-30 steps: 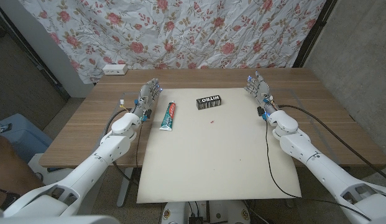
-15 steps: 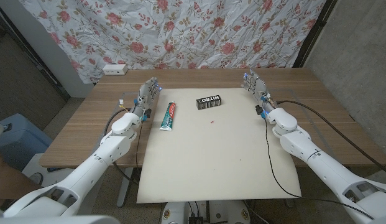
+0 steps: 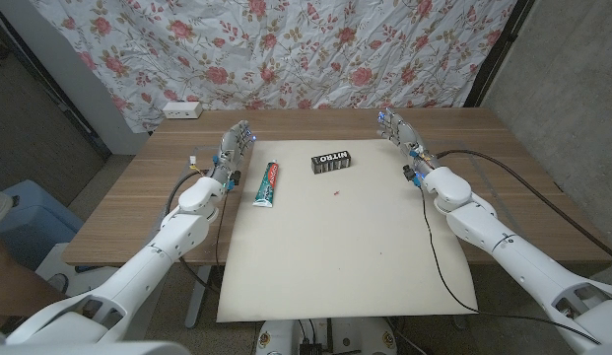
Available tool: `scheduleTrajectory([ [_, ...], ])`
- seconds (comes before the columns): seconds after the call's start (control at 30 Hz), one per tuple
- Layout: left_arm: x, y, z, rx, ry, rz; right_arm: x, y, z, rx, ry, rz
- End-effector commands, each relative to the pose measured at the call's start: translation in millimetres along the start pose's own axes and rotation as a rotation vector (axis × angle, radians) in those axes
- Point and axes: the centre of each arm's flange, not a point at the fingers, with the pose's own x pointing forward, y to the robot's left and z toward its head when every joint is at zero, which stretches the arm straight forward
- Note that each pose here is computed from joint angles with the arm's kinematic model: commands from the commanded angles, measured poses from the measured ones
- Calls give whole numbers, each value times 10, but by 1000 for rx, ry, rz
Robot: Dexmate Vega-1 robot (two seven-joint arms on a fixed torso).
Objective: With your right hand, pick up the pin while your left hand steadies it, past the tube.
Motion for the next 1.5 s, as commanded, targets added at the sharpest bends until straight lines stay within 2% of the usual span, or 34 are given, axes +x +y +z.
scheduleTrajectory([
  [0.03,-58,-41,0,-14,2,27,-111,37,123,-183,-24,55],
  [0.27,-95,-45,15,-4,11,28,-151,87,166,-288,-20,110],
  [0.63,-129,-3,64,11,13,40,-154,184,278,-463,-48,177],
  [0.97,-145,4,53,10,19,47,-155,246,384,-613,-71,226],
  [1.0,-150,3,51,9,20,48,-152,251,396,-630,-69,228],
  [1.03,-152,3,50,9,20,49,-144,264,392,-703,-47,230],
  [1.13,-158,4,45,9,20,55,-137,286,421,-757,-34,232],
  [1.5,-166,20,16,9,31,70,-119,306,497,-875,-48,312],
])
